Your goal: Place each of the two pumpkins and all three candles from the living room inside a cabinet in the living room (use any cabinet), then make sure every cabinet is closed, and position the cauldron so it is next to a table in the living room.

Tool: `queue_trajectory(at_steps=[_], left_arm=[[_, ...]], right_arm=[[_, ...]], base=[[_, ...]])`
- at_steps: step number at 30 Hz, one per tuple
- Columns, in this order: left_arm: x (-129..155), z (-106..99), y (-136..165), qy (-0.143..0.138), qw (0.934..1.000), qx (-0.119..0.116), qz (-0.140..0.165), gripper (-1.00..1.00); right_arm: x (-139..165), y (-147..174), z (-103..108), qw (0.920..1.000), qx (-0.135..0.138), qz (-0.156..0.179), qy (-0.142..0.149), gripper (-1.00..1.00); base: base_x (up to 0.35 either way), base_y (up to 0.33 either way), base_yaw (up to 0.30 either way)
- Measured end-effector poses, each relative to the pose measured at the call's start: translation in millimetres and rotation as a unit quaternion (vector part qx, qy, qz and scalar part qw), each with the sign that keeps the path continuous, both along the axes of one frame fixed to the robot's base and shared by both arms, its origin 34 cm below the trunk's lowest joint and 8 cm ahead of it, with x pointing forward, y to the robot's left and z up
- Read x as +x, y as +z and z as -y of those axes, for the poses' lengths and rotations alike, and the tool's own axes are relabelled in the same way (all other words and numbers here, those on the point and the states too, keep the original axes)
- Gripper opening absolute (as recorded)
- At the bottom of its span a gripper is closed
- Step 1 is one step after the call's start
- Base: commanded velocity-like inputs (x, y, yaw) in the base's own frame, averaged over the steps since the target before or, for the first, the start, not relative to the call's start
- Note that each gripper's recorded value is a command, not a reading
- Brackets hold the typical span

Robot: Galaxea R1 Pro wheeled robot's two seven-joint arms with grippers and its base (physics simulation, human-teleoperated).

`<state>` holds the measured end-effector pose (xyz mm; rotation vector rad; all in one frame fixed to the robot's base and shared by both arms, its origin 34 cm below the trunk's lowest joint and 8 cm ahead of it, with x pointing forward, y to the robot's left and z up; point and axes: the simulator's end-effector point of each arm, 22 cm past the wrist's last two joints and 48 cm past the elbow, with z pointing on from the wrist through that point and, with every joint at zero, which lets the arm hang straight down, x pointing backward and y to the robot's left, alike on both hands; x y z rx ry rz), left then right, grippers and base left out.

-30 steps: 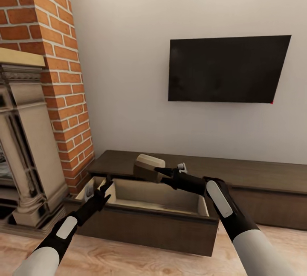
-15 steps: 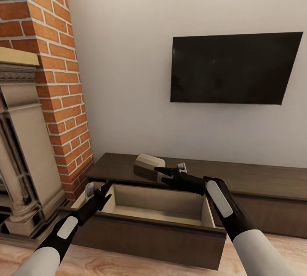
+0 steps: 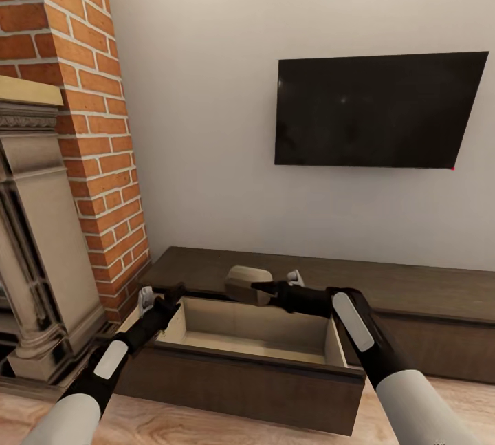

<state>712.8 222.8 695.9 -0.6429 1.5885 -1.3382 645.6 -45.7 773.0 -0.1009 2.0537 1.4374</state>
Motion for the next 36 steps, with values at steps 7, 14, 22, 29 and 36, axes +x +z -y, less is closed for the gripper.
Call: queue_trajectory(at_steps=[7, 14, 22, 29, 36], left_arm=[[6.1, -5.9, 1.1, 0.012, 0.9996, 0.022, -0.012, 1.00], [14.2, 5.2, -2.5, 0.014, 0.9968, 0.067, -0.041, 1.00], [13.2, 39.5, -9.5, -0.027, 0.9861, 0.150, -0.067, 1.00], [17.4, 44.4, -7.6, -0.022, 0.9702, 0.227, -0.082, 1.00], [8.3, 64.8, 5.6, -0.051, 0.9362, 0.331, -0.106, 1.00]], right_arm=[[2.4, -0.5, 2.2, 1.0000, -0.006, -0.004, -0.004, -1.00], [13.1, -14.9, 10.7, 0.9990, -0.034, -0.020, -0.021, -1.00], [42.9, -45.1, 47.9, 0.9826, -0.148, -0.051, -0.100, -1.00], [55.0, -32.3, 54.7, 0.9782, -0.171, -0.040, -0.111, -1.00], [55.1, -55.7, 79.5, 0.9544, -0.274, -0.035, -0.114, -1.00]], base=[[0.000, 0.000, 0.000], [0.000, 0.000, 0.000], [0.000, 0.000, 0.000], [0.000, 0.000, 0.000], [0.000, 0.000, 0.000]])
